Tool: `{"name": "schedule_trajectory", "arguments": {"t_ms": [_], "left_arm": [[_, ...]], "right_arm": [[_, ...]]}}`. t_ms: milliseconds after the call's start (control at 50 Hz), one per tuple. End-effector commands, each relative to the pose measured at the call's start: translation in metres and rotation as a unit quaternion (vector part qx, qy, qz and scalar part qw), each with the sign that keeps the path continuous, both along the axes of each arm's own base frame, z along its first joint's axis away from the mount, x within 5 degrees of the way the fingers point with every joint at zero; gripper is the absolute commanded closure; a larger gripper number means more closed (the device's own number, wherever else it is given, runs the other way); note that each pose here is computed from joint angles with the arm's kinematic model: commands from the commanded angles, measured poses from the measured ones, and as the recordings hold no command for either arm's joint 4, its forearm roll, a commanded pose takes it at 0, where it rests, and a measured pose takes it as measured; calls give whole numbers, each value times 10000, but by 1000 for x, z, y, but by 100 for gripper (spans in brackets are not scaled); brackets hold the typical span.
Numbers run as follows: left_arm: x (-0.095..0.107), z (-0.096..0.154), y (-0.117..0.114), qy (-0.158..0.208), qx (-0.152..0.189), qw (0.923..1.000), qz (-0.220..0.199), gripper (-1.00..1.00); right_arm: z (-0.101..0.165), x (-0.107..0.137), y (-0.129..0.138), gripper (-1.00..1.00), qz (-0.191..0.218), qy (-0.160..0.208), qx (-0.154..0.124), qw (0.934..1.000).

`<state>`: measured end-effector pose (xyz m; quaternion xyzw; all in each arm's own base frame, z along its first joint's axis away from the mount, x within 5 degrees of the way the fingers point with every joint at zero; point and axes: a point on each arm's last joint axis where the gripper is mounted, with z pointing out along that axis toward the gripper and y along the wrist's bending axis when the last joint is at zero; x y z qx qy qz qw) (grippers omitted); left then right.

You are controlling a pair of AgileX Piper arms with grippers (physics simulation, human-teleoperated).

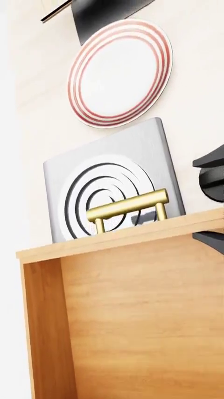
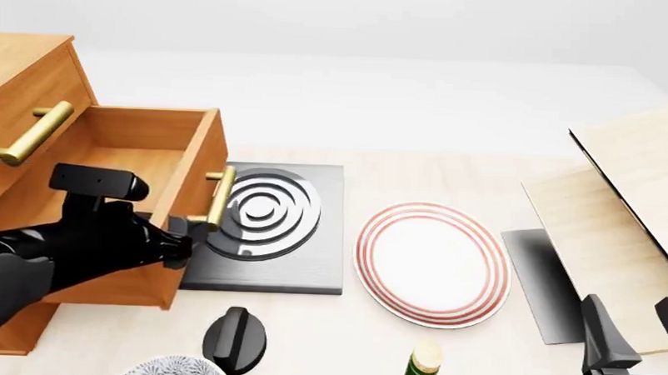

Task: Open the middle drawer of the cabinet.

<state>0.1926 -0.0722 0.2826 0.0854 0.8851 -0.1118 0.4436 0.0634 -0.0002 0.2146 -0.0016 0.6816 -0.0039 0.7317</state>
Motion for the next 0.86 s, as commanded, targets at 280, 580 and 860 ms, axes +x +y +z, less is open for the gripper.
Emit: {"name": "schedule_trajectory", "arguments": {"t_ms": [280, 580, 860], "left_arm": [[-13, -2, -14, 190, -334, 9990, -245, -100], [-20, 10, -7, 19, -351, 9992, -208, -100], [-33, 30, 0, -252, -382, 9987, -238, -100]], "right_arm": [[0, -2, 0, -100, 3, -23, 10, 10000], [0, -2, 0, -100, 3, -23, 10, 10000], [0, -2, 0, -100, 3, -23, 10, 10000]]}}
